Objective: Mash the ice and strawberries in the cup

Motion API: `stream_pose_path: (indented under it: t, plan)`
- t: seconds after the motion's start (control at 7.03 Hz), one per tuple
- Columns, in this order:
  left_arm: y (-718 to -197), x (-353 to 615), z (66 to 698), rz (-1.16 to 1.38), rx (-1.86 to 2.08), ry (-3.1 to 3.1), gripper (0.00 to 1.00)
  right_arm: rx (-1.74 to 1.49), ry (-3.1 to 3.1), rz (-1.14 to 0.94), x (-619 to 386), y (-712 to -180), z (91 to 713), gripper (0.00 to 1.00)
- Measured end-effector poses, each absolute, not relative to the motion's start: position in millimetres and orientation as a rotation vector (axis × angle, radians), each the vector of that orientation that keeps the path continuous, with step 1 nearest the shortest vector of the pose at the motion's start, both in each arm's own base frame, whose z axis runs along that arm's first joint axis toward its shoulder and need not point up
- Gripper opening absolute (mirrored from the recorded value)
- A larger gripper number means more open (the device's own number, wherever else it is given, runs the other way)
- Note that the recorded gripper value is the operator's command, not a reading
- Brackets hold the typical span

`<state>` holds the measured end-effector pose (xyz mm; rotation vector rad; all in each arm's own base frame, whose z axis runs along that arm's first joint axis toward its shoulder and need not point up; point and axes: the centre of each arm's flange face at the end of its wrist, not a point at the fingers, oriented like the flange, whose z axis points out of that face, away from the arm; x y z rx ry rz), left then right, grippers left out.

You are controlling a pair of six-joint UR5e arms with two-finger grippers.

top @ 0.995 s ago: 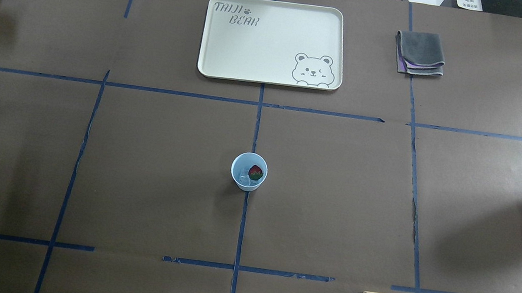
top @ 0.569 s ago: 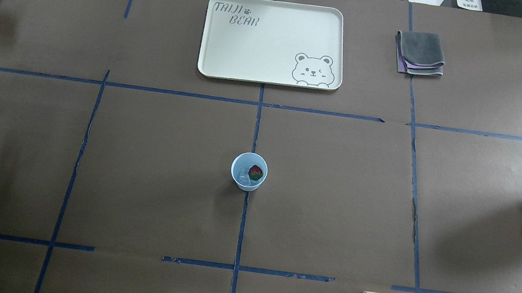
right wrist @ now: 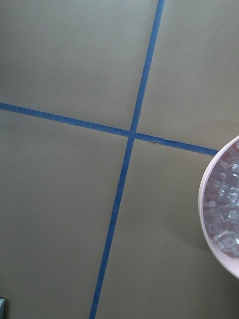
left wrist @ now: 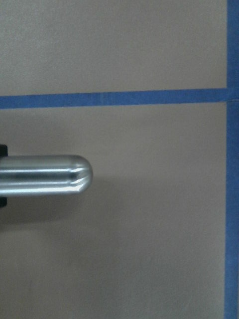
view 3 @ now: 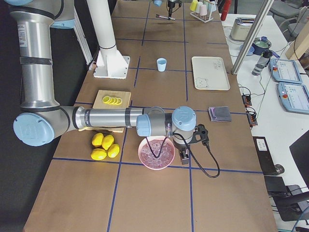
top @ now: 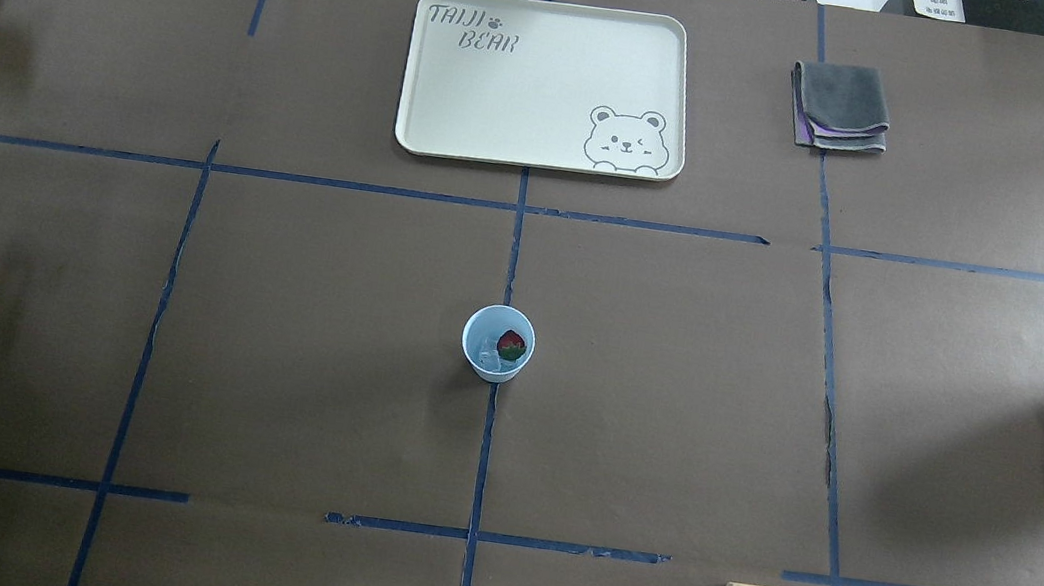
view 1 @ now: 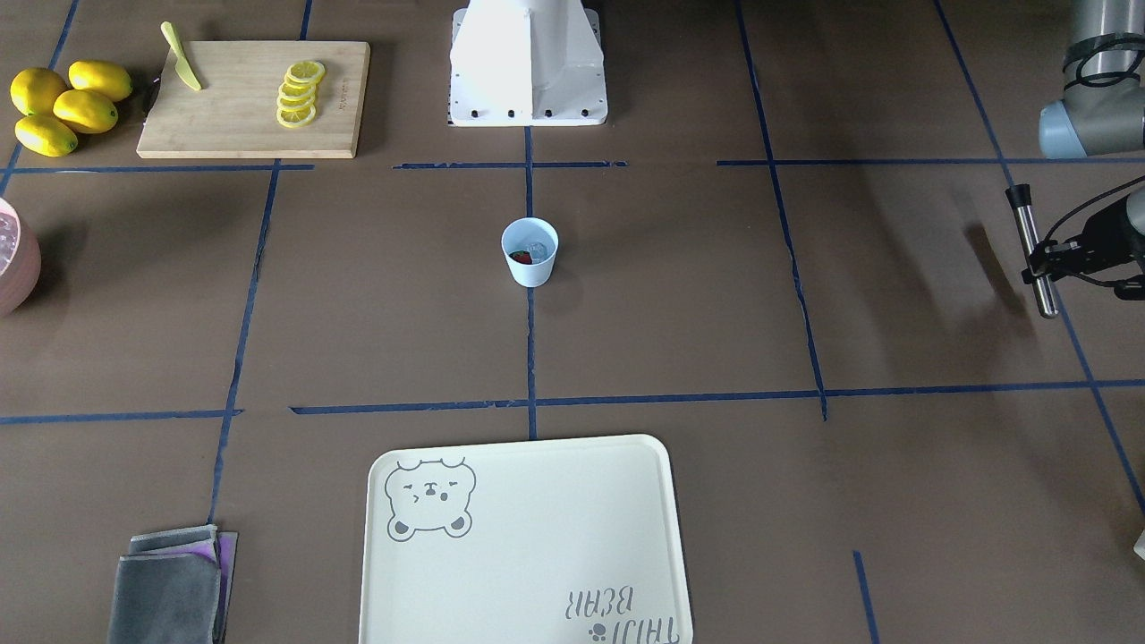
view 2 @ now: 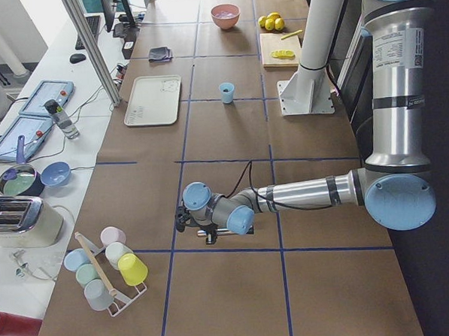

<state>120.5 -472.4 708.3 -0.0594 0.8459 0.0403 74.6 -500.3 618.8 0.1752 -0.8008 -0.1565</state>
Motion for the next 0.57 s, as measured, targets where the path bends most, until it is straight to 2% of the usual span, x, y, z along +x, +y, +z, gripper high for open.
stream_pose_path:
  t: [0.57]
  plan:
    - [-480.5,120.1,713.1,0.051,-0.033,0.804,0.0,0.176,-0.801,-0.157,74.6,-500.3,618.3,1.0]
